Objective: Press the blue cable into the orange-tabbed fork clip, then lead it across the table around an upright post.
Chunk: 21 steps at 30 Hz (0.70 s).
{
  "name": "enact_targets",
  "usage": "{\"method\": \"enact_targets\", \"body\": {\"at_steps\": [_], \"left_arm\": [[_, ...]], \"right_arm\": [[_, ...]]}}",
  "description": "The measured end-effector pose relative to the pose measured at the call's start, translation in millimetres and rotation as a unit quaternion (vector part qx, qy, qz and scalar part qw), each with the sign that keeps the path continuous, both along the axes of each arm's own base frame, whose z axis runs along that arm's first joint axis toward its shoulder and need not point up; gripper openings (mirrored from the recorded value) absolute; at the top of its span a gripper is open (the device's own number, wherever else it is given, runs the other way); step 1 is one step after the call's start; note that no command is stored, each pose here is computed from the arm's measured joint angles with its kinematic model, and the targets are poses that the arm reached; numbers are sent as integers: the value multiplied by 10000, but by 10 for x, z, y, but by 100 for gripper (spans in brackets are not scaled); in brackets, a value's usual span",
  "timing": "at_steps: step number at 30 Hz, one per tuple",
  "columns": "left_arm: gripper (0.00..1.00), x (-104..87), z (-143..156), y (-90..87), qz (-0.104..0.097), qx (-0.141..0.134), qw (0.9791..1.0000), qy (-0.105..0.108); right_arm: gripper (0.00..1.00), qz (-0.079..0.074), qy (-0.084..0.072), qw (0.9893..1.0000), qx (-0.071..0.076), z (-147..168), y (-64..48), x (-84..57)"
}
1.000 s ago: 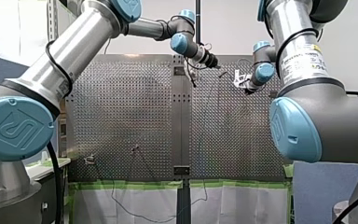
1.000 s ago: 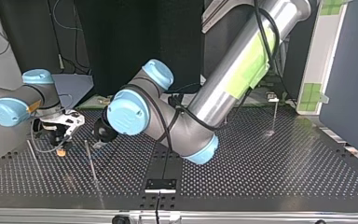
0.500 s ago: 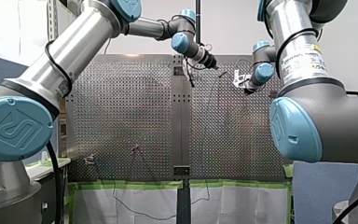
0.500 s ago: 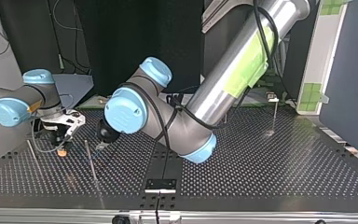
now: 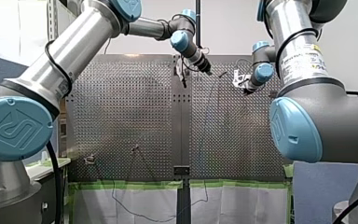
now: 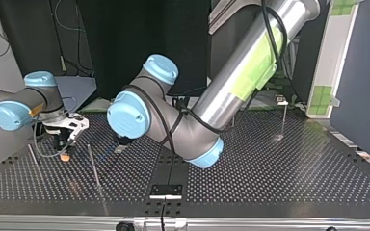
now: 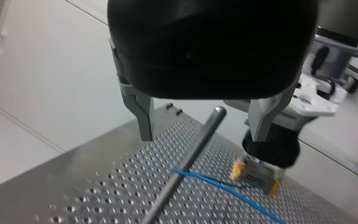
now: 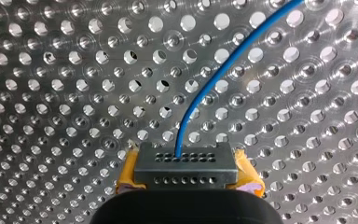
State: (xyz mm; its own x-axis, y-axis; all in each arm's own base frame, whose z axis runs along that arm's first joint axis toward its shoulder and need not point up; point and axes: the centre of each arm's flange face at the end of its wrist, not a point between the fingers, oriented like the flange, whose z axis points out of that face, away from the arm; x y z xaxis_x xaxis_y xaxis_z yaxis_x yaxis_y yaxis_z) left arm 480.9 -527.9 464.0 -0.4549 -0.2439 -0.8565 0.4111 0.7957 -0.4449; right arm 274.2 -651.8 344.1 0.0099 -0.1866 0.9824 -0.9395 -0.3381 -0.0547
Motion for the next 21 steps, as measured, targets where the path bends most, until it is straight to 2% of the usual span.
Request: {"method": "enact_targets", "body": {"at_steps": [5, 14, 21], "left_arm": [[100, -25, -26, 55, 182, 228, 9995, 77], [100, -1, -31, 130, 552, 371, 9978, 54], [100, 5, -31, 144, 629, 396, 9972, 44]], "right_arm": [[0, 9, 0, 10000, 3, -1, 5, 9], [0, 27, 0, 10000, 8, -2, 13, 26], [0, 36, 4, 10000, 7, -1, 19, 39]]}}
